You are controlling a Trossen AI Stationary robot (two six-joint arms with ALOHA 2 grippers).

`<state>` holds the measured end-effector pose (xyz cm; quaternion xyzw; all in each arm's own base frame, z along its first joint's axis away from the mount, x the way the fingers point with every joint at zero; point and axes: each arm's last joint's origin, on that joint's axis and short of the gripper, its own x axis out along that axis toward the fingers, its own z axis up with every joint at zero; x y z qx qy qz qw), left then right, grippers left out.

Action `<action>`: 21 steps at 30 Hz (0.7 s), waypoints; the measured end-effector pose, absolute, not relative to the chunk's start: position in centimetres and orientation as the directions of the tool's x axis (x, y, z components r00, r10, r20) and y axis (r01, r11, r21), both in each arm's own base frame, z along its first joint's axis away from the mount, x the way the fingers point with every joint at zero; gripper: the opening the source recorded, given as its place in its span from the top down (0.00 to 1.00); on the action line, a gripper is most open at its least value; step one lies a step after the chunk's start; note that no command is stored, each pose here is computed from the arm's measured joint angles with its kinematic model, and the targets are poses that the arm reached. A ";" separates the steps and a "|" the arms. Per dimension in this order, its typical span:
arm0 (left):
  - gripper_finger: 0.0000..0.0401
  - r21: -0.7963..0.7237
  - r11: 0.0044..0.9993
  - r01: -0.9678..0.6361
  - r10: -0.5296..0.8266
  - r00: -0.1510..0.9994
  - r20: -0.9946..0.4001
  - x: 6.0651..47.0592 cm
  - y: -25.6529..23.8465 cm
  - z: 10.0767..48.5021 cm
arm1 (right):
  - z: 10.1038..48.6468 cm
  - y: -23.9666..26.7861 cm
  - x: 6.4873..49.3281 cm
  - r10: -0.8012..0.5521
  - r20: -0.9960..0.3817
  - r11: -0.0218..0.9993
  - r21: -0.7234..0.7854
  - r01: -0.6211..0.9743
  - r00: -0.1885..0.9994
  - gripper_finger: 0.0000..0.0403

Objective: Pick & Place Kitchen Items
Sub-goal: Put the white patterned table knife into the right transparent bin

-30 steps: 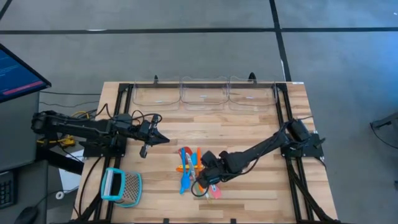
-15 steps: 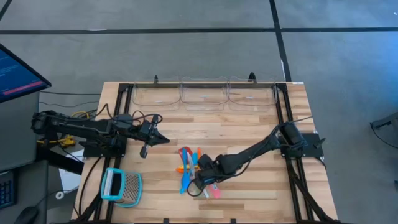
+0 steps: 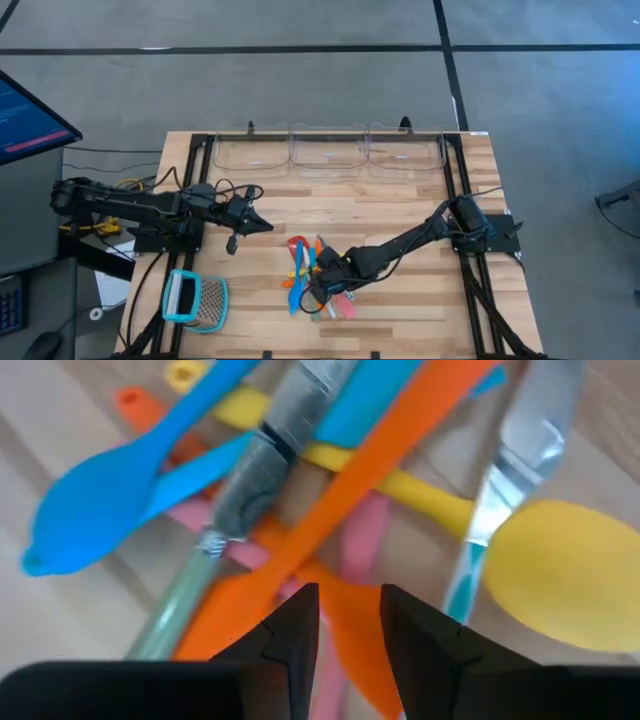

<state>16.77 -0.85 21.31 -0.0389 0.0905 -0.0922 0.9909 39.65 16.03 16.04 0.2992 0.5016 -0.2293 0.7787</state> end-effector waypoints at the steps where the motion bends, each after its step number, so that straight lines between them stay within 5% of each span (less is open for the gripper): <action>1: 0.98 -0.094 0.980 0.176 -0.190 0.966 -0.173 16.8 -0.9 21.3 | 16.3 16.0 39.7 -0.052 -0.913 0.719 0.246 0.650 0.404 0.74; 21: 0.98 -0.094 0.980 0.176 -0.190 0.966 -0.173 16.8 -0.9 21.3 | 17.4 14.8 38.8 -0.047 -0.945 0.727 0.191 0.660 0.325 0.74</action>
